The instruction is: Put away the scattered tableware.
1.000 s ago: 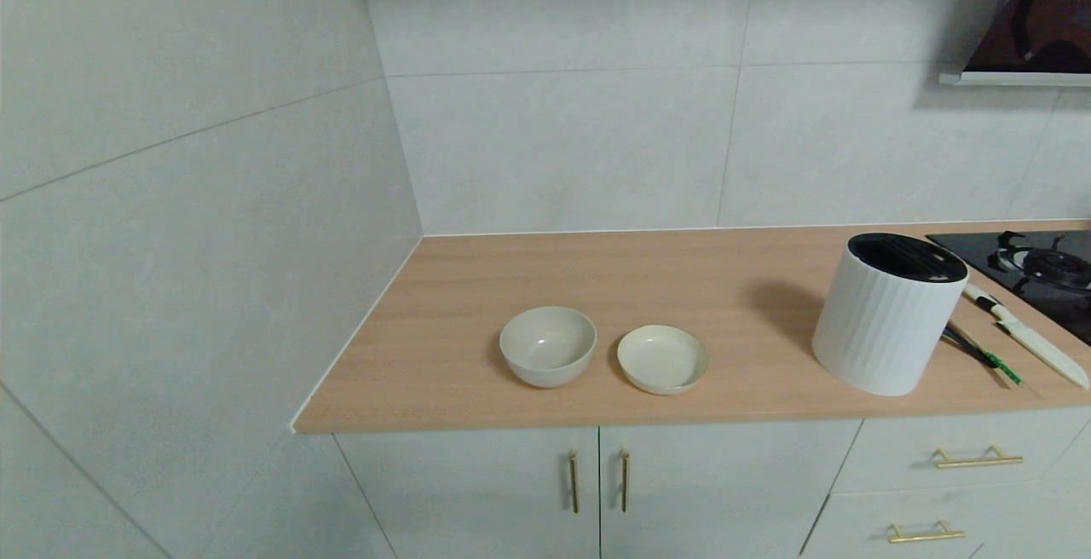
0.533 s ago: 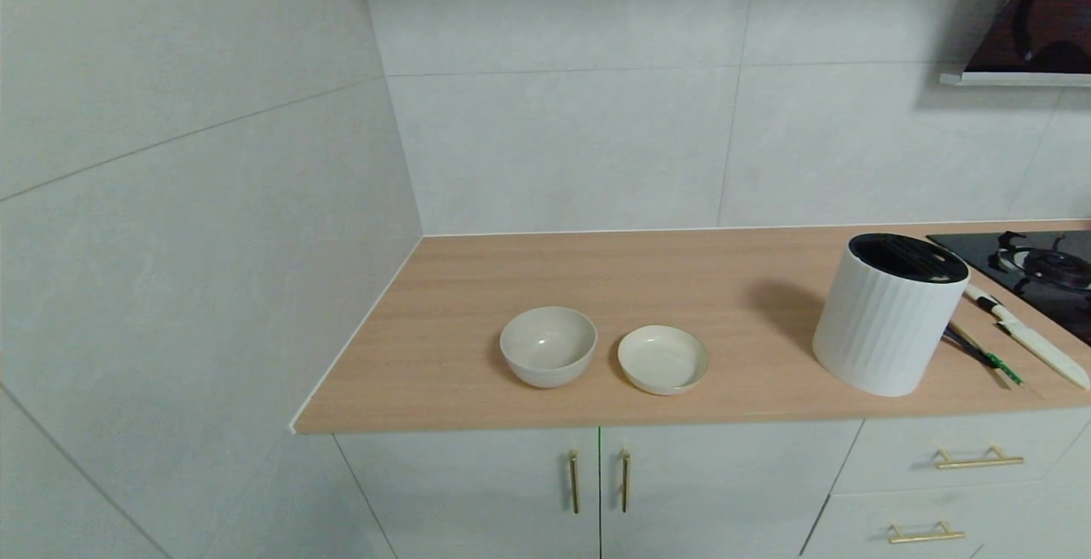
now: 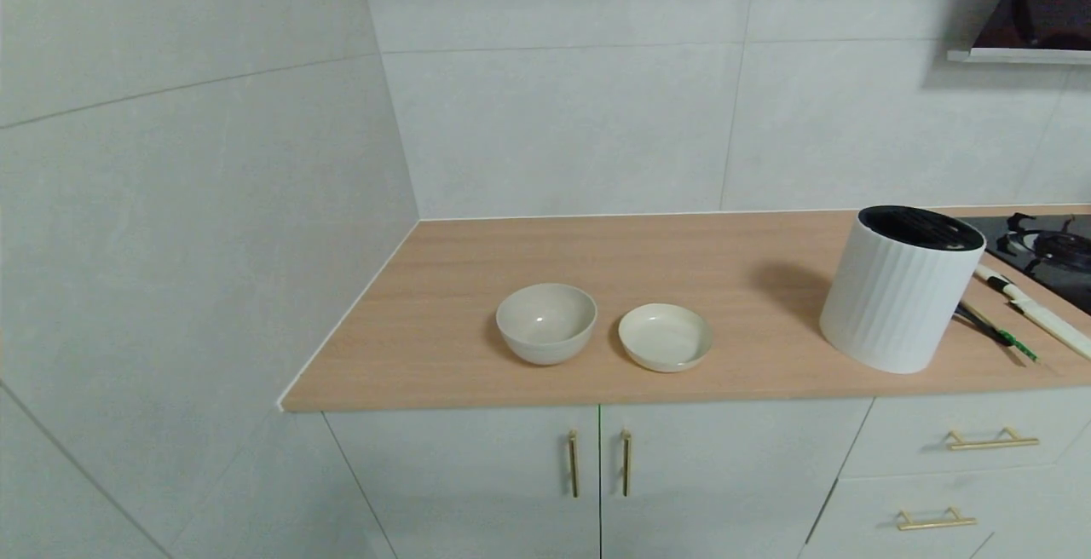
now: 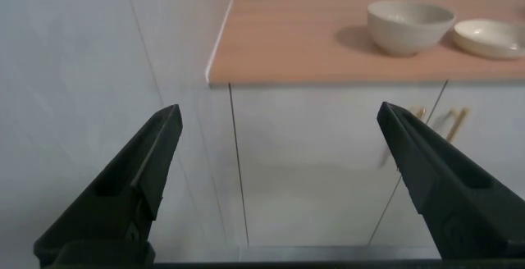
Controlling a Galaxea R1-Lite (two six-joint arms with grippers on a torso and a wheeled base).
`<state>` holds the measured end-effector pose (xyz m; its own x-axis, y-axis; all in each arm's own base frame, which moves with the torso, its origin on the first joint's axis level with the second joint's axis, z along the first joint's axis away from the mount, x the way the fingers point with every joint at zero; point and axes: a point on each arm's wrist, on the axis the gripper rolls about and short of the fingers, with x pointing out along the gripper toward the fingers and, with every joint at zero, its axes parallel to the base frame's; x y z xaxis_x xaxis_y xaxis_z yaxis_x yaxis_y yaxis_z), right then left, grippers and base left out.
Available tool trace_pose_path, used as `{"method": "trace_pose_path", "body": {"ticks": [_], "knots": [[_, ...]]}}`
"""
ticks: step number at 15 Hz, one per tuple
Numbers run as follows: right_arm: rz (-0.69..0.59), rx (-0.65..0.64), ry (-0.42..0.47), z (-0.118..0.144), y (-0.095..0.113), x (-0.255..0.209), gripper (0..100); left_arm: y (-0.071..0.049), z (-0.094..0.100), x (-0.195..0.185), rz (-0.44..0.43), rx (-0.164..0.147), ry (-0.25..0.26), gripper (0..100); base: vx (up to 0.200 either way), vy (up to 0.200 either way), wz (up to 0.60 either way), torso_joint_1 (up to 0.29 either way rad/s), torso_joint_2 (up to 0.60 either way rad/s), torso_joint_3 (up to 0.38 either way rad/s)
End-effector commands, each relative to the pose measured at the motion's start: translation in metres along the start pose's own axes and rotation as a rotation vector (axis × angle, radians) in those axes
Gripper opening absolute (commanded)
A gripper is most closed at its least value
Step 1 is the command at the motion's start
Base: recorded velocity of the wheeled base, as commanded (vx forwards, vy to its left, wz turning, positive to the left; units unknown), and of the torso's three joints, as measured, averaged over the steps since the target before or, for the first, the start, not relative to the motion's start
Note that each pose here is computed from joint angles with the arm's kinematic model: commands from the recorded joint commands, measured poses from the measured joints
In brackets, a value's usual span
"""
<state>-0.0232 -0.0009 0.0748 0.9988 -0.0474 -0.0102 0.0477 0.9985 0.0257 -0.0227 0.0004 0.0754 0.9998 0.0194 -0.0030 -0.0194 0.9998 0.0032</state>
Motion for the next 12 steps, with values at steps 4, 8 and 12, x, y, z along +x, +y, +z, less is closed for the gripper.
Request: {"method": "trace_pose_path", "body": {"ticks": [4, 8, 12], "knots": [[0.0, 0.0, 0.001, 0.0001, 0.0, 0.0001, 100, 0.0, 0.0, 0.0, 0.001, 0.0, 0.0, 100, 0.0, 0.0, 0.0, -0.251, 0.55, 0.297], [0.0, 0.0, 0.002, -0.0001, 0.0, 0.0001, 100, 0.0, 0.0001, 0.0, 0.001, 0.0, -0.001, 100, 0.0, 0.0, 0.0, -0.239, 0.53, 0.295], [0.0, 0.0, 0.002, -0.0001, 0.0, 0.0001, 100, 0.0, 0.0, 0.0, 0.001, 0.0, 0.0, 100, 0.0, 0.0, 0.0, -0.217, 0.51, 0.283]]}}
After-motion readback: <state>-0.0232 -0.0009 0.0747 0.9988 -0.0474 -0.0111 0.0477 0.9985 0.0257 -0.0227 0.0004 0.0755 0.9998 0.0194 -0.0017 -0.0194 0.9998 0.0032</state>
